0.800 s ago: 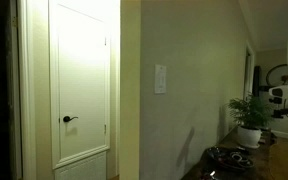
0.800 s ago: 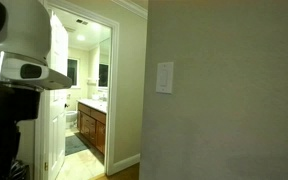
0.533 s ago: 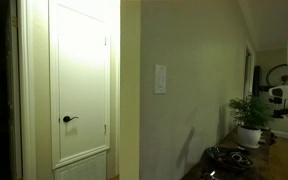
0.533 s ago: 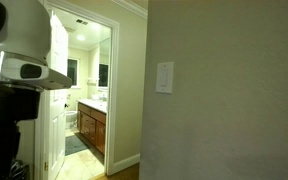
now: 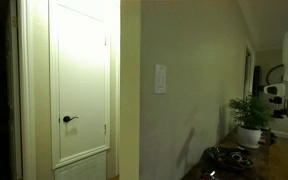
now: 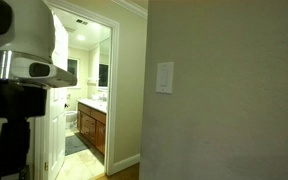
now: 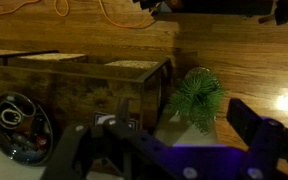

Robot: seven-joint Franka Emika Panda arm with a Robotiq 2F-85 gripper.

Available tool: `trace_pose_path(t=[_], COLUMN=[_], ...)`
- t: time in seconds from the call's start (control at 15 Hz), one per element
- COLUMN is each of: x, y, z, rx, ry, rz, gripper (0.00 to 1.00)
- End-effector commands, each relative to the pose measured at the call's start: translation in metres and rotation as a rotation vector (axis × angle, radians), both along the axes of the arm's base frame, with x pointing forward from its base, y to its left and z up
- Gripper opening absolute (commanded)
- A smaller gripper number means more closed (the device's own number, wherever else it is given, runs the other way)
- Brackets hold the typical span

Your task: Switch off the light

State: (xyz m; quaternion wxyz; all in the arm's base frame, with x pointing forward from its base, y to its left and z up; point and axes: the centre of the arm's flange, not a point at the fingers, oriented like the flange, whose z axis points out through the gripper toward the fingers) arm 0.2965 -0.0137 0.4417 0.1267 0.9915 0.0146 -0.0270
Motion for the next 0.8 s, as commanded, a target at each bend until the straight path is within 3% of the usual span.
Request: trace_pose_path(t=[0.0, 0.6, 0.67, 0.73], x=[0.040, 0.134, 0.107, 0.116], y=[0.003, 0.008, 0.006, 0.007], z=[0.007, 0.027, 0.021, 0.022], rx=[0.029, 0.083, 0.050, 0.053], ry=[-0.020, -0.089, -0.085, -0.083], rz=[0.040, 0.082, 0.062, 0.066], gripper=[1.00, 1.00, 1.00, 1.00])
